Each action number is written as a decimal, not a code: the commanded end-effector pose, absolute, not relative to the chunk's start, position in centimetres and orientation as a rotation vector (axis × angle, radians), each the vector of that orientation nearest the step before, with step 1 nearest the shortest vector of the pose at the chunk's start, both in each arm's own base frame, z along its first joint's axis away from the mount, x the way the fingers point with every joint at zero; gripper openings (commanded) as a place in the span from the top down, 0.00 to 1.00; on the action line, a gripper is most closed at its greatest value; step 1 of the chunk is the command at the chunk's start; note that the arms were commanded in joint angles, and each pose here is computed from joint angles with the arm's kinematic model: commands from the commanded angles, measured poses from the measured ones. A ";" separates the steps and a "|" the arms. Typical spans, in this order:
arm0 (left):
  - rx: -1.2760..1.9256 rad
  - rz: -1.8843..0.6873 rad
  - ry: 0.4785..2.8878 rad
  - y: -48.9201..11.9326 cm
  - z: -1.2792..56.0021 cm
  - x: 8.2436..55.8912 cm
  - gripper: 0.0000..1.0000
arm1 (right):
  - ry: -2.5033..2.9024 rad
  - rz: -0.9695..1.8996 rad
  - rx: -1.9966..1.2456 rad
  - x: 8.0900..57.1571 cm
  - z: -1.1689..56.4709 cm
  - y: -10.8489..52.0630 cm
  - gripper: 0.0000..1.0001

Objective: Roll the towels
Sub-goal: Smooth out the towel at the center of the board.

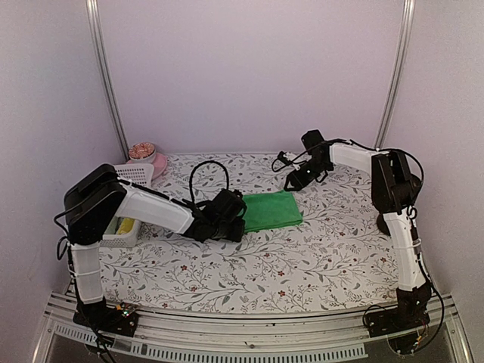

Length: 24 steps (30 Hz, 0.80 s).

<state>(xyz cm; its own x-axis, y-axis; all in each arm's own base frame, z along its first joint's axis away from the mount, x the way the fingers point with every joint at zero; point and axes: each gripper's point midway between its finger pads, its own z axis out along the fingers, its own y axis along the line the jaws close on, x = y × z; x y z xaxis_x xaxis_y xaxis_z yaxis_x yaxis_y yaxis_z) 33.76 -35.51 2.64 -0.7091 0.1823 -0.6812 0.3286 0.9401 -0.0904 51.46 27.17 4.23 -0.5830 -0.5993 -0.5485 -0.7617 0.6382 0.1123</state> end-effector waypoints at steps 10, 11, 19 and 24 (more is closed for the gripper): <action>0.340 -0.299 2.390 -36.4 0.6 31.7 0.83 | 2.413 0.281 -1.064 52.2 1.9 27.1 0.56; 0.342 -0.302 2.391 -36.4 0.6 31.6 0.83 | 2.417 0.240 -1.052 52.5 1.7 26.7 0.56; 0.338 -0.308 2.399 -36.4 0.0 30.9 0.83 | 2.444 0.065 -1.019 53.3 0.2 24.5 0.59; 0.324 -0.301 2.413 -36.0 -0.6 30.5 0.83 | 2.435 0.072 -1.026 53.1 0.7 24.4 0.58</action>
